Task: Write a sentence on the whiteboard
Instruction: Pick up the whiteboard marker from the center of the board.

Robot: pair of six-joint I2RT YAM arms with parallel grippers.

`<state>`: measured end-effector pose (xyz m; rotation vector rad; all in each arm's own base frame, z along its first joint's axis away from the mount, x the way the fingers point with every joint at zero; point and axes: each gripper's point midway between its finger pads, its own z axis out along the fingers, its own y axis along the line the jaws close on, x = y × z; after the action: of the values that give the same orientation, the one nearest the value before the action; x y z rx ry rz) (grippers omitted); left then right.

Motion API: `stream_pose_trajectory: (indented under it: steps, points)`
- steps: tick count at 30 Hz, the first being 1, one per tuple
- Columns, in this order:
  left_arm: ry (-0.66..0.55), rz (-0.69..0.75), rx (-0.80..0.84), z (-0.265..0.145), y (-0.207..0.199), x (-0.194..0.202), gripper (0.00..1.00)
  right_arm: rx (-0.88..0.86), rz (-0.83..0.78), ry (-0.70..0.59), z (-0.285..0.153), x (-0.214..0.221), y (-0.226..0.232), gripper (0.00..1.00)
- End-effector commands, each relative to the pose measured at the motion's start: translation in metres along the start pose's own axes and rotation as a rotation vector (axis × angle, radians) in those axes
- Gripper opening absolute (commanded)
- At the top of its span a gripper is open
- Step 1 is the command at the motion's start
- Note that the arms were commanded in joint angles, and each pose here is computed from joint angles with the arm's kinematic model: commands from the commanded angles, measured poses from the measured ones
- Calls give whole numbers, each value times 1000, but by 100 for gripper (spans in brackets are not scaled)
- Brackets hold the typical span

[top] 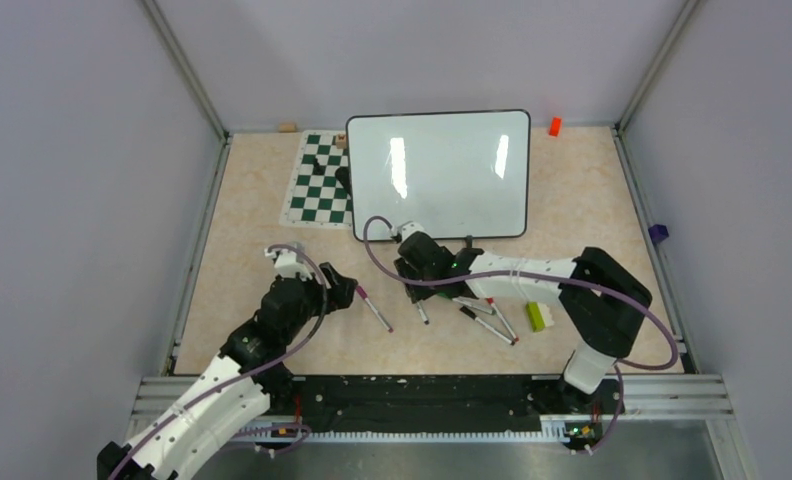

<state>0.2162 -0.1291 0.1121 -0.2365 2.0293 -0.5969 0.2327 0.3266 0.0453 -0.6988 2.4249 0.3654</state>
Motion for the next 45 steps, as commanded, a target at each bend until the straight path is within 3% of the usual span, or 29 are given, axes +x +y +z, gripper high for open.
stream_pose_trajectory:
  steps: [1, 6, 19, 25, 31, 38, 45]
  points:
    - [-26, -22, 63, -3, -23, -19, 89, -4, 4, -17, -22, -6, 1, 42]
    - [-13, -19, 73, -1, -25, -17, 89, 58, -20, -56, -50, -2, -21, 49]
    - [22, -26, 105, 5, -33, -10, 91, 144, 4, 14, -92, 53, -63, 48]
    - [86, -36, 121, 11, -38, 1, 90, 200, 111, 98, -90, 80, -78, 46]
    - [172, -69, 38, 25, -29, 18, 89, 121, 123, 62, -89, 72, -65, 46]
    - [289, -71, -124, 35, -15, 29, 88, 385, 248, 77, -98, 83, -116, 44]
    - [298, -64, -94, 38, -20, 31, 88, 389, 374, -2, -107, 80, -137, 40]
